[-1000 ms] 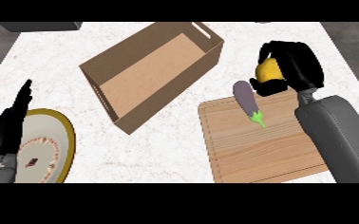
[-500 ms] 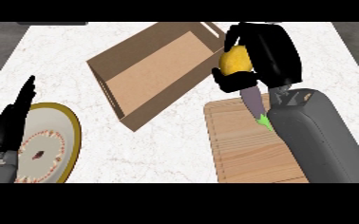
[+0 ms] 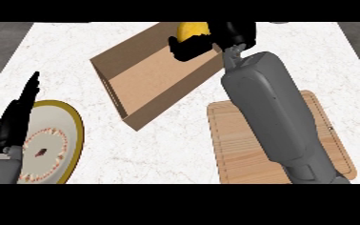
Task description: Pick the lemon from the cutting board and place it in the cardboard box
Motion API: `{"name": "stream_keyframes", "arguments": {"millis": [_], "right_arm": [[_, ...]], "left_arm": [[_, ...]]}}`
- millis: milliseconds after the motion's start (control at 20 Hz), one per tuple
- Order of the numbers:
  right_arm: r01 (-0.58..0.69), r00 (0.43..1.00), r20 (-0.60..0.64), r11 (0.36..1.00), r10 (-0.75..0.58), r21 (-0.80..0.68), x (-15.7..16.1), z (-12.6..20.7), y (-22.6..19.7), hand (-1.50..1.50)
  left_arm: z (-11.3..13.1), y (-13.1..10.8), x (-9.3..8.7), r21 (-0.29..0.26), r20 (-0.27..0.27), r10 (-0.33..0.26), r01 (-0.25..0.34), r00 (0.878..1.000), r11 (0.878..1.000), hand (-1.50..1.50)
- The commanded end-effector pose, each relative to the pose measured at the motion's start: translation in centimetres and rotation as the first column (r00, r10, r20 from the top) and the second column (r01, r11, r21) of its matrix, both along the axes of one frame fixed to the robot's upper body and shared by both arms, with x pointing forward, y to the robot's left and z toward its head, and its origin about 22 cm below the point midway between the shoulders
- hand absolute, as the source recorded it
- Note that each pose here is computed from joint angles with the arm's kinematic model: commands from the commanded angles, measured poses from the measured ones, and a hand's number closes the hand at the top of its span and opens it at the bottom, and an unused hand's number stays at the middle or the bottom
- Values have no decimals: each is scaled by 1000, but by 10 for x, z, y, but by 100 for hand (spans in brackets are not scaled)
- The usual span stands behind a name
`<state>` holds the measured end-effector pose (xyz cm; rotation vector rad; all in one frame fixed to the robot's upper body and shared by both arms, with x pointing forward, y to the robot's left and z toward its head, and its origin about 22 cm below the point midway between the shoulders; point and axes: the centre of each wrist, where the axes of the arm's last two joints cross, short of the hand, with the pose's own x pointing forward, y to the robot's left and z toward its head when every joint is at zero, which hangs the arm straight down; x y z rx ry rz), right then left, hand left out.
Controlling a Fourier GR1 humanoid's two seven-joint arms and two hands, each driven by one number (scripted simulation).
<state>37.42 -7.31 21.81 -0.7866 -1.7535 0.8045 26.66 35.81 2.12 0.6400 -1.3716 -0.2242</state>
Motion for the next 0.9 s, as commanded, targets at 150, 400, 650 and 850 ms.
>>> {"name": "stream_keyframes", "arguments": {"millis": [150,400,650,850], "right_arm": [[35,995,-99,996,-27,80,40,-12,33,150],[55,993,-105,996,-47,72,64,-25,37,150],[115,984,-137,993,-116,-12,71,-46,41,150],[217,950,-246,974,-194,69,75,-62,32,-150]], "left_arm": [[3,-8,-1,6,11,-39,39,999,999,0],[-1,-28,20,-2,23,-52,52,998,999,0],[4,-20,10,1,23,-77,77,997,997,0],[-1,-44,20,-3,33,-91,92,995,996,0]]}}
